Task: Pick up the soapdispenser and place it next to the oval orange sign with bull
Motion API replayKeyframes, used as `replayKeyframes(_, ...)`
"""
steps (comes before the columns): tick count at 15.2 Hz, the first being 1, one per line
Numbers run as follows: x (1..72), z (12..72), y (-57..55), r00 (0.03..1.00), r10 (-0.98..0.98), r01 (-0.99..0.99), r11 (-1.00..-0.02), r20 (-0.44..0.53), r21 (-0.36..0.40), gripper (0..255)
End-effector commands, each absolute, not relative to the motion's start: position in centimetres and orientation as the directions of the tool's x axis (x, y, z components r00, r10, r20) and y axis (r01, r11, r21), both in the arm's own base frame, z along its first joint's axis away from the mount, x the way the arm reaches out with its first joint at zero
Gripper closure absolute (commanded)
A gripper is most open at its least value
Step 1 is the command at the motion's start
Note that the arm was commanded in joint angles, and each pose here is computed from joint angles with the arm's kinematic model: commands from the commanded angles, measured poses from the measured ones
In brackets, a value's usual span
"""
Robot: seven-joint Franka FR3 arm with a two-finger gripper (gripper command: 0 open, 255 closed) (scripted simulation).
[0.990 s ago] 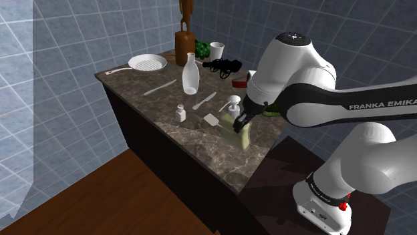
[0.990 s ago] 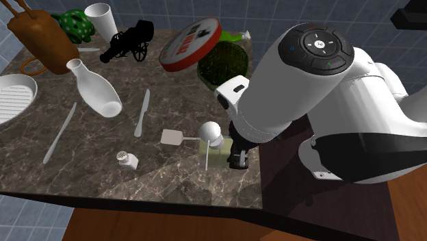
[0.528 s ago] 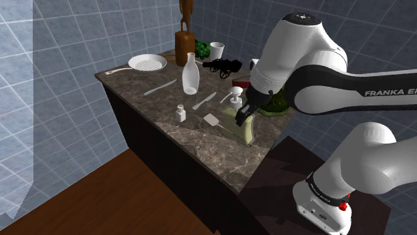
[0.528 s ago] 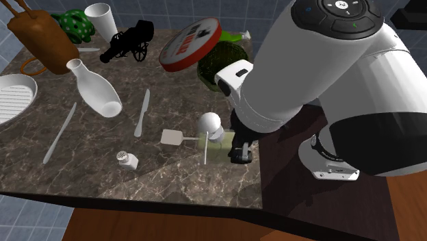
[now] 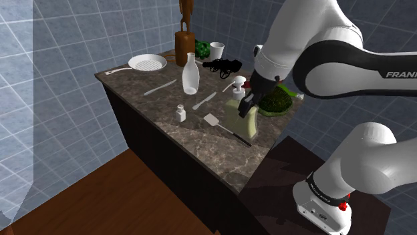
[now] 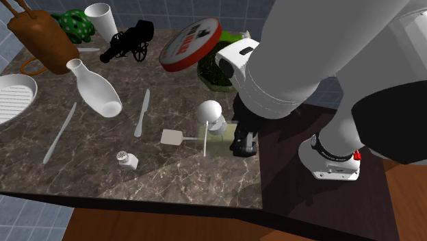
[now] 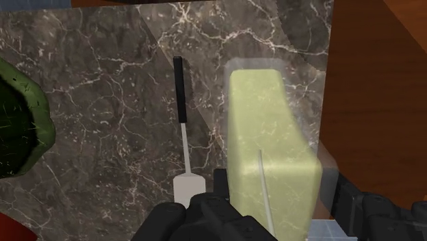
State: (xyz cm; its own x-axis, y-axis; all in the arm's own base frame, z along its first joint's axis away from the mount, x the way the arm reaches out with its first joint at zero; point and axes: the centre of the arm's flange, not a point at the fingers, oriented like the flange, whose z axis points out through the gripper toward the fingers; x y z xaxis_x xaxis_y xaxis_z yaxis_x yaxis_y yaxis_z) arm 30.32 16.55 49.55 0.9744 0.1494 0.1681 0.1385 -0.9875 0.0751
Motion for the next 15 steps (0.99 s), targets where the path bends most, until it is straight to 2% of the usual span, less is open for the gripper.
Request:
replayKeyframes(1,30.4,50.6,16.6,0.974,0.149,0.138,-0.987,0.168,0.075,255)
replayKeyframes(15,30.4,58.0,16.6,0.974,0.149,0.138,-0.987,0.168,0.075,255)
